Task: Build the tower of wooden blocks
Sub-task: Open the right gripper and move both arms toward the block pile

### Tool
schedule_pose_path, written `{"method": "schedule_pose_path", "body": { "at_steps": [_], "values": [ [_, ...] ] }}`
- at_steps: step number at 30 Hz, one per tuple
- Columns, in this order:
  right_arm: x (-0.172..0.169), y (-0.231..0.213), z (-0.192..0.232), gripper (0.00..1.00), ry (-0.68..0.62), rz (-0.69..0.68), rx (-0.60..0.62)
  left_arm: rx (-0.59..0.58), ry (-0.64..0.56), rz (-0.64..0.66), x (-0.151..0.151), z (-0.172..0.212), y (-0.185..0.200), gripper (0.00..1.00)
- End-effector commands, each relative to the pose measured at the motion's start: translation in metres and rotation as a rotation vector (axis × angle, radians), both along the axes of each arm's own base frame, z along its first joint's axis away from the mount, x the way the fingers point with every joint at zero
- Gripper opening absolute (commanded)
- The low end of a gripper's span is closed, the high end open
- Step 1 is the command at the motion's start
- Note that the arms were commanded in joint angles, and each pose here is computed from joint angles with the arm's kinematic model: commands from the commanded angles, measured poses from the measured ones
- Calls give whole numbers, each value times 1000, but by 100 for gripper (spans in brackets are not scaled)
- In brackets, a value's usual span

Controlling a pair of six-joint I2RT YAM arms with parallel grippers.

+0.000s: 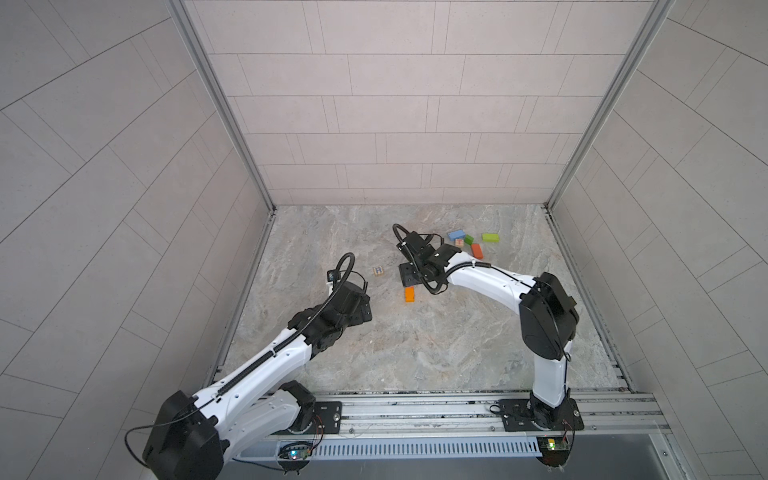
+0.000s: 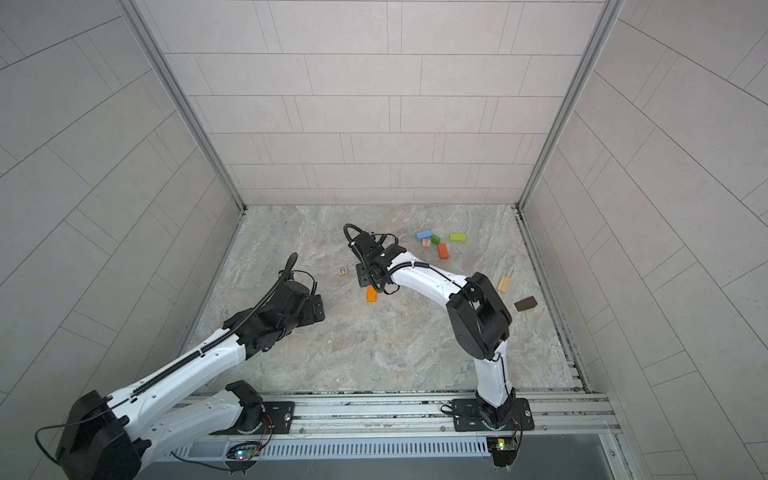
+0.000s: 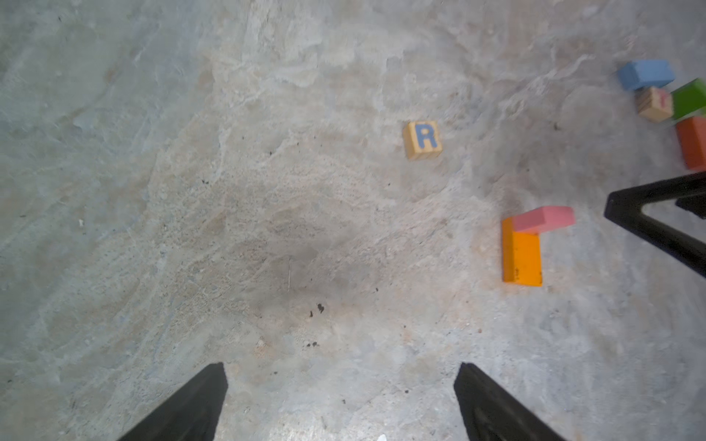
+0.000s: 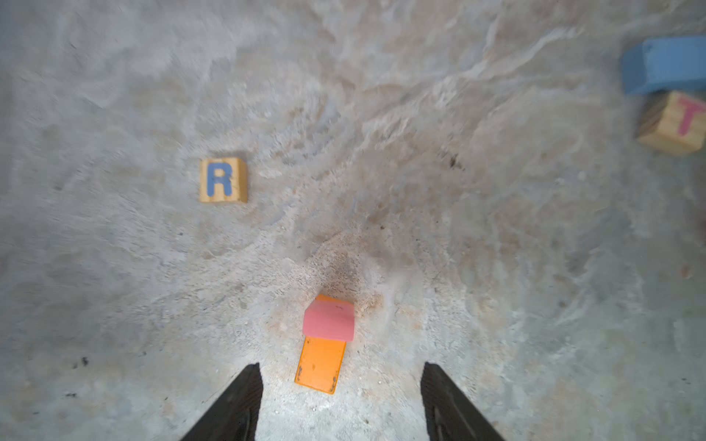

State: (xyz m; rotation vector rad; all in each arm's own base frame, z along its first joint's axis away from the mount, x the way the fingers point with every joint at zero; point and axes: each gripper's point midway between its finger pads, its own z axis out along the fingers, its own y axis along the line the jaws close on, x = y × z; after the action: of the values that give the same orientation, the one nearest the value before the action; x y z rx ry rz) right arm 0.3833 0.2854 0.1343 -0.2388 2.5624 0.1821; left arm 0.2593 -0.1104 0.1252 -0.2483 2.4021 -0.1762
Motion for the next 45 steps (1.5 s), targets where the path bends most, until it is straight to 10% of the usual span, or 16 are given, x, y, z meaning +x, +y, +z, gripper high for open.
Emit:
{"method": "schedule_pose_path", "body": {
  "at_steps": [1,16,26,45],
  "values": [
    [-3,-32,22,69,-9,-32,2,32,-11,9,12,21,-1,100],
    [93,-170,32,75,-119,-476,172,87,82,-29,113,47,-41,100],
    [158,-221,-11,55,-83,-622,147,22,163,34,180,24,-41,100],
    [196,-236,-64,46,30,-665,137,-26,171,67,184,-25,-44,100]
  ]
}}
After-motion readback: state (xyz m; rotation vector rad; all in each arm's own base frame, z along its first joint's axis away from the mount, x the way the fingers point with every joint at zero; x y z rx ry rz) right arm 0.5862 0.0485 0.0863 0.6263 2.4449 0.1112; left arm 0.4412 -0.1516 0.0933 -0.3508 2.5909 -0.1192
